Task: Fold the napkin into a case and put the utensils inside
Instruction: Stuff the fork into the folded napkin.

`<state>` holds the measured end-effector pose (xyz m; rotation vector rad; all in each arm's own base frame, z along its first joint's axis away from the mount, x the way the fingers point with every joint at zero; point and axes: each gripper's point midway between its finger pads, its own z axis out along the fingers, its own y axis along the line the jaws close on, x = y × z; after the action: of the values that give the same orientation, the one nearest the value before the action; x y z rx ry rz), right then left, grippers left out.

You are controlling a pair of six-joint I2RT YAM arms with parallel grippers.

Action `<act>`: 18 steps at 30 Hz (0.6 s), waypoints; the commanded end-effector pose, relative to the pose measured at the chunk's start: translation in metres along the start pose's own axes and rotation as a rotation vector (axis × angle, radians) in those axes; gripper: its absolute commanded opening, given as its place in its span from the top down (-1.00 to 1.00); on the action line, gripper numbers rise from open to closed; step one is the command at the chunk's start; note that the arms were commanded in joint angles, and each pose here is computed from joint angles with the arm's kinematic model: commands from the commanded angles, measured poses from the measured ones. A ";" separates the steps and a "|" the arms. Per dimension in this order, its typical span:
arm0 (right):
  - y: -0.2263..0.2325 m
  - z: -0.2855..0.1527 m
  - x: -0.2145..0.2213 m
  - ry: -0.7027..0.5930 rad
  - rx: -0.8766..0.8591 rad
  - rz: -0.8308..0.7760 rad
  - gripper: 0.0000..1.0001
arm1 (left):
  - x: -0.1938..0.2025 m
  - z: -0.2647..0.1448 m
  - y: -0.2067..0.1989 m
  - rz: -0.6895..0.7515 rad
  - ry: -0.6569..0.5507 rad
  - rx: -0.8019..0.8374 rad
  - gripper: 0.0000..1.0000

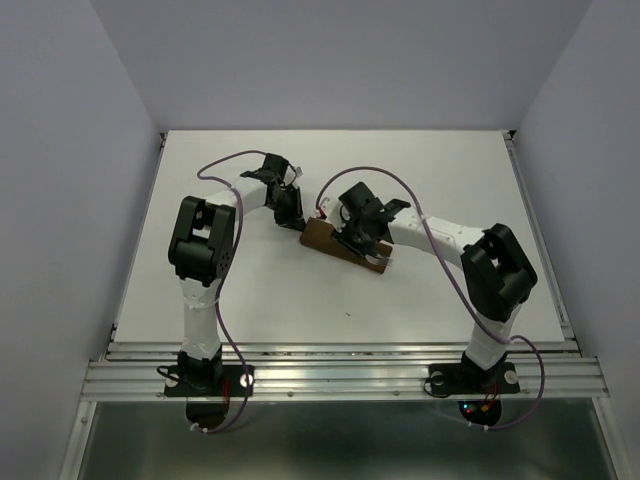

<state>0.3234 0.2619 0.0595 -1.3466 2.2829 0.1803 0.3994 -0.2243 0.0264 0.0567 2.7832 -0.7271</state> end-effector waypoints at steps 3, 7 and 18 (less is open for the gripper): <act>-0.011 -0.009 -0.019 -0.102 -0.003 0.039 0.20 | 0.002 -0.010 -0.006 0.027 -0.002 0.003 0.73; -0.016 0.000 -0.008 -0.078 -0.008 0.061 0.21 | 0.002 -0.010 -0.006 0.025 -0.003 0.002 0.73; -0.003 0.006 0.002 -0.064 -0.065 0.060 0.24 | 0.003 -0.008 -0.005 0.020 0.001 0.000 0.73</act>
<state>0.3255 0.2527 0.0508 -1.2911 2.3148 0.2722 0.3995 -0.2242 0.0264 0.0566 2.7827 -0.7262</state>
